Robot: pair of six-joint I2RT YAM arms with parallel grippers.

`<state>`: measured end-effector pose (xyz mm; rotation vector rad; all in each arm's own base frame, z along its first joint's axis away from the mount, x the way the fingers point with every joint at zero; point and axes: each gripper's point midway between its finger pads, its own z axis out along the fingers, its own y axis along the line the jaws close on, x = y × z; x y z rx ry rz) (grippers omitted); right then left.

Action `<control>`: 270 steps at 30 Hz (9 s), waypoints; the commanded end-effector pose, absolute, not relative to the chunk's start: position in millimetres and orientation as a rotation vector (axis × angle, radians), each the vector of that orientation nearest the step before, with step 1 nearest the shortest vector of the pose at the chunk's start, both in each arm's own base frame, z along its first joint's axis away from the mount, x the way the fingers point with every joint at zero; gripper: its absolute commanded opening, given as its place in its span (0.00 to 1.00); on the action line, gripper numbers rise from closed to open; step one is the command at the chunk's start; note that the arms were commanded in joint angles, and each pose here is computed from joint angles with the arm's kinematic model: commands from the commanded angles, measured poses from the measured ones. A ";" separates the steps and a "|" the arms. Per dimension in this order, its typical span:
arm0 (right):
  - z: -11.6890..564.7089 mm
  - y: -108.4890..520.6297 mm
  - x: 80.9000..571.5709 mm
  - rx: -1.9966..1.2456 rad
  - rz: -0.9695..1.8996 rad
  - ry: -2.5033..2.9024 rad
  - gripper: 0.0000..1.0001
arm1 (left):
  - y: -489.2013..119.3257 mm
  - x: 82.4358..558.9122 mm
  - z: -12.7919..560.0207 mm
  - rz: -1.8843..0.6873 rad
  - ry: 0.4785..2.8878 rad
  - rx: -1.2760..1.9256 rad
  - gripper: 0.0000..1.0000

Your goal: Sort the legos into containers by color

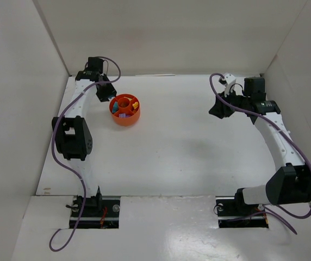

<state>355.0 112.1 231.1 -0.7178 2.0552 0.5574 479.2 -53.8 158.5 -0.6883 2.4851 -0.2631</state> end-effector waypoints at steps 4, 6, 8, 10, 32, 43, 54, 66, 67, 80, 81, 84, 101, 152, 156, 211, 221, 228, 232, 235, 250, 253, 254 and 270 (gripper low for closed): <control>231.8 106.1 359.2 -0.700 0.546 2.057 0.00 | -57.1 487.3 166.0 -0.317 2.451 -0.708 0.06; 231.2 104.8 359.9 -0.696 0.536 2.061 0.00 | -57.3 489.8 162.7 -0.317 2.451 -0.708 0.06; 231.2 104.8 359.9 -0.696 0.536 2.061 0.00 | -57.3 489.8 162.7 -0.317 2.451 -0.708 0.07; 231.2 104.8 359.9 -0.696 0.536 2.061 0.00 | -55.5 490.5 158.1 -0.301 2.457 -0.715 0.07; 226.1 103.2 360.1 -0.690 0.532 2.083 0.00 | -56.0 480.2 133.8 -0.319 2.510 -0.718 0.14; 226.1 103.4 359.8 -0.680 0.537 2.087 0.00 | -63.9 474.6 160.7 -0.370 2.463 -0.682 0.15; 220.4 104.9 361.2 -0.682 0.554 2.101 0.00 | -67.2 468.4 187.8 -0.422 2.395 -0.698 0.14; 217.9 106.8 361.1 -0.676 0.575 2.109 0.00 | -72.5 459.6 173.9 -0.456 2.428 -0.708 0.14; 211.2 106.8 360.6 -0.674 0.583 2.126 0.00 | -70.3 460.7 168.7 -0.436 2.434 -0.717 0.14; 209.4 105.4 359.6 -0.669 0.576 2.139 0.00 | -68.0 460.1 152.5 -0.417 2.441 -0.768 0.25; 209.4 105.4 359.6 -0.669 0.576 2.139 0.00 | -68.0 460.1 152.5 -0.417 2.441 -0.768 0.30; 209.4 105.4 359.6 -0.669 0.576 2.139 0.00 | -71.1 461.2 154.1 -0.441 2.441 -0.746 0.37; 209.4 105.4 359.6 -0.669 0.576 2.139 0.00 | -68.6 457.7 162.6 -0.427 2.426 -0.720 0.43; 214.9 110.8 357.5 -0.686 0.608 2.103 0.00 | -90.6 438.1 168.9 -0.396 2.414 -0.577 0.21; 218.0 114.0 355.6 -0.698 0.609 2.092 0.00 | -88.8 440.4 195.1 -0.402 2.351 -0.553 0.24; 273.2 525.6 524.7 -0.835 0.912 1.214 0.00 | 0.2 340.1 193.0 -0.289 2.099 -0.964 1.00; 234.0 549.9 507.0 -0.869 0.956 1.268 0.00 | -3.8 336.5 184.3 -0.310 2.110 -0.942 1.00; 204.1 552.6 497.6 -0.902 0.973 1.348 0.00 | -1.0 331.4 177.2 -0.283 2.125 -0.970 1.00; 207.2 551.0 495.7 -0.903 0.973 1.351 0.00 | 0.6 331.4 177.0 -0.273 2.121 -0.973 1.00; 202.7 550.5 493.0 -0.913 0.980 1.362 0.00 | 0.6 331.4 177.0 -0.273 2.121 -0.973 1.00; 217.2 550.1 486.1 -0.939 0.995 1.329 0.47 | -1.3 330.2 170.5 -0.278 2.142 -0.976 1.00; 224.8 549.4 485.2 -0.937 0.994 1.318 0.53 | -1.3 330.2 170.5 -0.278 2.142 -0.976 1.00; 224.8 549.4 485.2 -0.937 0.994 1.318 0.56 | -1.3 330.2 170.5 -0.278 2.142 -0.976 1.00; 265.2 547.6 471.0 -0.974 1.022 1.228 0.67 | -4.5 331.9 172.2 -0.302 2.141 -0.966 1.00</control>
